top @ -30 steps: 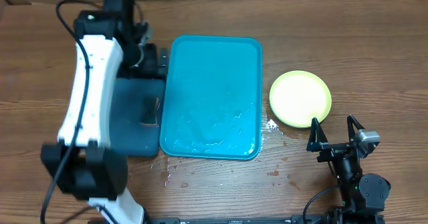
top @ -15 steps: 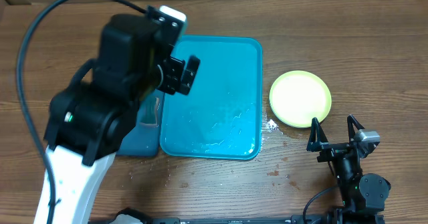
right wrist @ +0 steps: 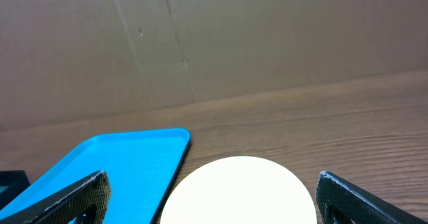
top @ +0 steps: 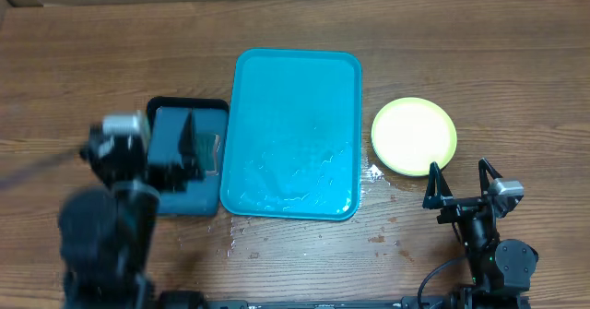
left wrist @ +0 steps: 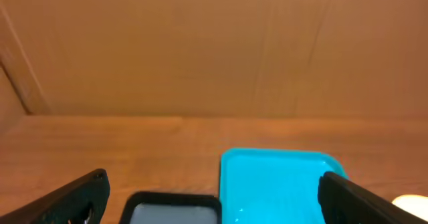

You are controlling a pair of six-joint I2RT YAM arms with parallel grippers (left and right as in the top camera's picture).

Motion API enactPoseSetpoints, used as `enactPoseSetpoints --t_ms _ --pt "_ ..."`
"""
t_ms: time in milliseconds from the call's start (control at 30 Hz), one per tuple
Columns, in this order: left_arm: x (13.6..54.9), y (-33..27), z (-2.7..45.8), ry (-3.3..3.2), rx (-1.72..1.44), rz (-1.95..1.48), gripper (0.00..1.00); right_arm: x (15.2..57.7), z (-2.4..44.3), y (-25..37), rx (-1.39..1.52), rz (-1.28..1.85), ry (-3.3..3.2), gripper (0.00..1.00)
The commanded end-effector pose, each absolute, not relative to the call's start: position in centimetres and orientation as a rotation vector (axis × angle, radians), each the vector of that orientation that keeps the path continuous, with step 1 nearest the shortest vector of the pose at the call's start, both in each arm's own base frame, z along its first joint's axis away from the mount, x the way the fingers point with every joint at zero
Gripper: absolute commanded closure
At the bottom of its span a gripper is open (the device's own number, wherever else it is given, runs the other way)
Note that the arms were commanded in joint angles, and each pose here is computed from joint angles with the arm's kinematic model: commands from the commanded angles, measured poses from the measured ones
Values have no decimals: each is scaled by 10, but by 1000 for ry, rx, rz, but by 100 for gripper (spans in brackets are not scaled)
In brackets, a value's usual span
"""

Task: Clean dirty plates on tray and stack at the side

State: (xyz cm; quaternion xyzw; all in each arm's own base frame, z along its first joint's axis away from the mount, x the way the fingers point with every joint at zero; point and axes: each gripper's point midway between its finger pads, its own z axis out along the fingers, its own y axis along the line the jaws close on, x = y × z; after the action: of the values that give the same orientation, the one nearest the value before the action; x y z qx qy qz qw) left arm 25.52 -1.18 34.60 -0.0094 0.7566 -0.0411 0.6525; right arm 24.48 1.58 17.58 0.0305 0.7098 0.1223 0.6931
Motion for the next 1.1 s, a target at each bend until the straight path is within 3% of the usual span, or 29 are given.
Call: enactPoseSetpoints --t_ms 0,467,733,1067 --pt "239 -14 307 1667 -27 -134 0 245 175 15 76 271 1579 0" --pt "244 -5 211 1429 -69 -110 0 245 175 15 76 271 1579 0" --pt "246 8 157 1638 -124 -67 0 245 175 15 75 271 1579 0" --pt "246 8 154 1651 -126 -66 0 245 175 15 76 271 1579 0"
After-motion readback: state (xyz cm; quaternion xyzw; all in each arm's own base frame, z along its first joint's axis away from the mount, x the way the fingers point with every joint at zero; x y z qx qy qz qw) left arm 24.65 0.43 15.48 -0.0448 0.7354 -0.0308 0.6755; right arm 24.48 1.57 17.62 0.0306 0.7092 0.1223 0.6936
